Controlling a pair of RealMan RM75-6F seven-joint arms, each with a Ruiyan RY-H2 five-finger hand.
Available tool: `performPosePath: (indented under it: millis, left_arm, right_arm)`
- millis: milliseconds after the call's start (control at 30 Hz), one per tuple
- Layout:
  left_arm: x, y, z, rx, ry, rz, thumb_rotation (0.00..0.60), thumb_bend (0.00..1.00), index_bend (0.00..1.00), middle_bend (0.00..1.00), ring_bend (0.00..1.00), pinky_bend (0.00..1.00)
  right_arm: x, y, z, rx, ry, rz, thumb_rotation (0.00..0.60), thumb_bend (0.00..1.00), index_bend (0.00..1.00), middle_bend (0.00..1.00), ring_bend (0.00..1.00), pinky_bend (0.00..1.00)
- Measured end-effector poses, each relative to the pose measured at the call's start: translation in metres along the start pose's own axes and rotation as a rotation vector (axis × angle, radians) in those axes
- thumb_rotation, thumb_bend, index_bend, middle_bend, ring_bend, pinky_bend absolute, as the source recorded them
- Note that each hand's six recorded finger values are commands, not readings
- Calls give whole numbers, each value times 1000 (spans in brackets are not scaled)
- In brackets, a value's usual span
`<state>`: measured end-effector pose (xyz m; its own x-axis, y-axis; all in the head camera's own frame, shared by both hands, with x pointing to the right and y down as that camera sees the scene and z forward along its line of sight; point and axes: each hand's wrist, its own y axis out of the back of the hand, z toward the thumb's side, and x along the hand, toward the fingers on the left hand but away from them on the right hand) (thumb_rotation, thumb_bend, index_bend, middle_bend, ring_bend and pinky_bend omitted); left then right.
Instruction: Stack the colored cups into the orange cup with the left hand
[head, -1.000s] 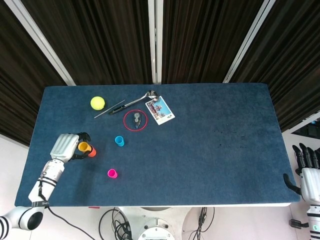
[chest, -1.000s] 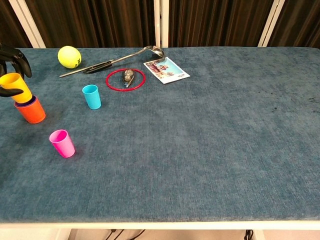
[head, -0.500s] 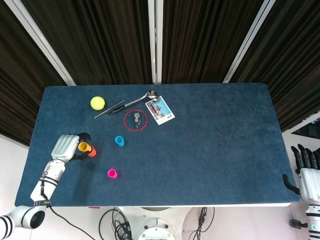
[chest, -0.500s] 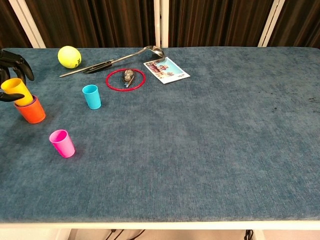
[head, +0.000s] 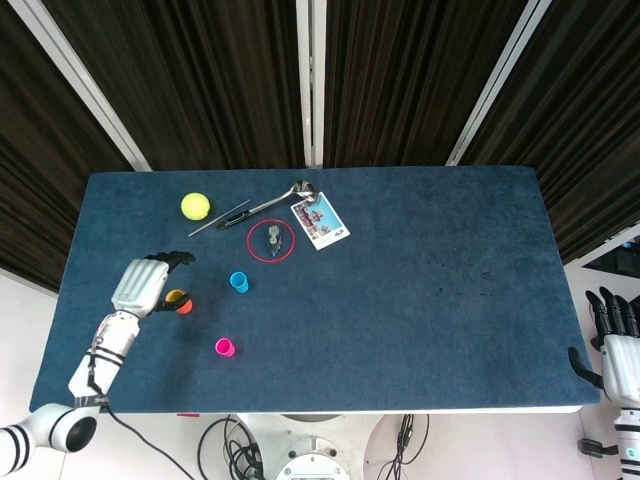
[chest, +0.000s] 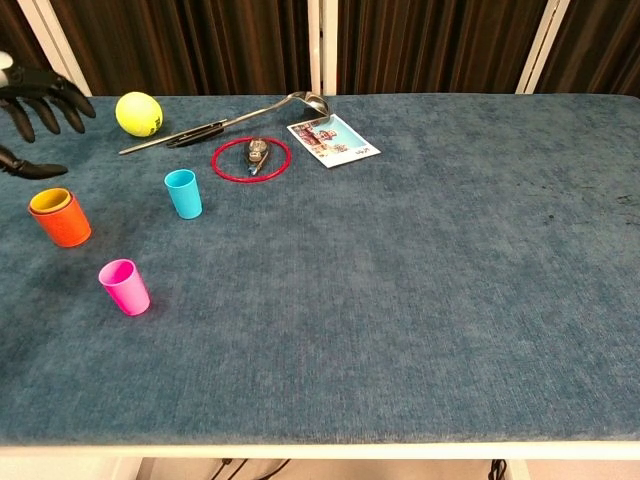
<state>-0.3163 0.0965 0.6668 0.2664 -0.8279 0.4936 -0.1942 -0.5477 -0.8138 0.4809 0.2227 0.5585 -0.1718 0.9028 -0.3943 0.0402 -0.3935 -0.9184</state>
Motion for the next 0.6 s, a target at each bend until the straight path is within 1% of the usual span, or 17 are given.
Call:
performPosePath:
  millis: [100,200,333,433,600]
  left_arm:
    - [13,6,17,7,-32,0,600,206,269,297,309,409]
    - [26,4,32,20,-51,-27,600,206,267,298,310,412]
    - [39,-11,48,34,-62,-83,600,206,264,303,320,420]
    - [44,-25,52,37,-58,-121,600,206,264,305,327,425]
    - [48,-42,54,55,-59,-153,600,205,264,308,331,430]
  right_arm:
    - [0,1,3,-2,8,-2,600,283,0,0,0,0]
    - [1,2,4,-2,12,-6,600,283,0,0,0,0]
    - [2,5,2,-2,7,-9,600,283,0,0,0,0]
    - [3,9,-1,-5,-1,-19,600,283,0,0,0,0]
    - [4,12,-7,-7,-15,-19,600,283,0,0,0,0]
